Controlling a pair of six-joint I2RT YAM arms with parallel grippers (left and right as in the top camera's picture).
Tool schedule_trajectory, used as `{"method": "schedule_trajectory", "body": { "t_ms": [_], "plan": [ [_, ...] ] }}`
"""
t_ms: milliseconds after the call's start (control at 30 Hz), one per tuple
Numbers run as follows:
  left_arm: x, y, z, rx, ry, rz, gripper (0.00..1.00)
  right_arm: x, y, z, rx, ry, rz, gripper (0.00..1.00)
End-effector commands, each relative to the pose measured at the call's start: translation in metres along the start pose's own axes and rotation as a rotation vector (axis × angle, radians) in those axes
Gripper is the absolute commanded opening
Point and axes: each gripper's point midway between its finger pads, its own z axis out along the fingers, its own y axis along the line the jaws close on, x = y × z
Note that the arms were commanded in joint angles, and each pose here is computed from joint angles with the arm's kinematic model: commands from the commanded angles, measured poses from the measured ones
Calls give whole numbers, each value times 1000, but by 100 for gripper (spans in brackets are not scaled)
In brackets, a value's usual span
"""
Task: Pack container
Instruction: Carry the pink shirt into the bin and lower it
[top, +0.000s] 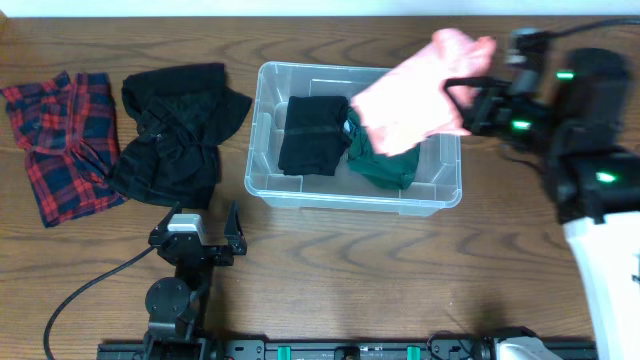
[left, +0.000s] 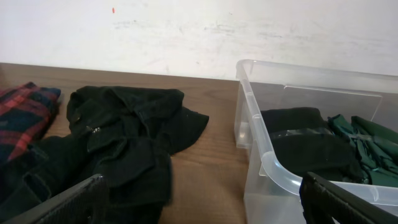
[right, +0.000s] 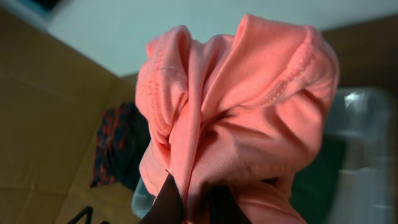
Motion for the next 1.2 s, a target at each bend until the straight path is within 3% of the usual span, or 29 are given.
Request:
{"method": "schedule_trajectory", "body": {
  "t_ms": [0,467,833,1100,1167],
  "plan": [
    [17,3,2,-15,41,1,98,6,-2,27,147,-41,143,1],
    [17,3,2,-15,41,1,98,99,-7,129,421,-27,579,1],
    [18,3,2,-15,42,1,98,142,18,170,402,-4,553,2],
    [17,3,2,-15,41,1,98,160,28,174,394,43,510,1],
    [17,3,2,-15,41,1,98,163,33,175,381,50,491,7]
  ]
}}
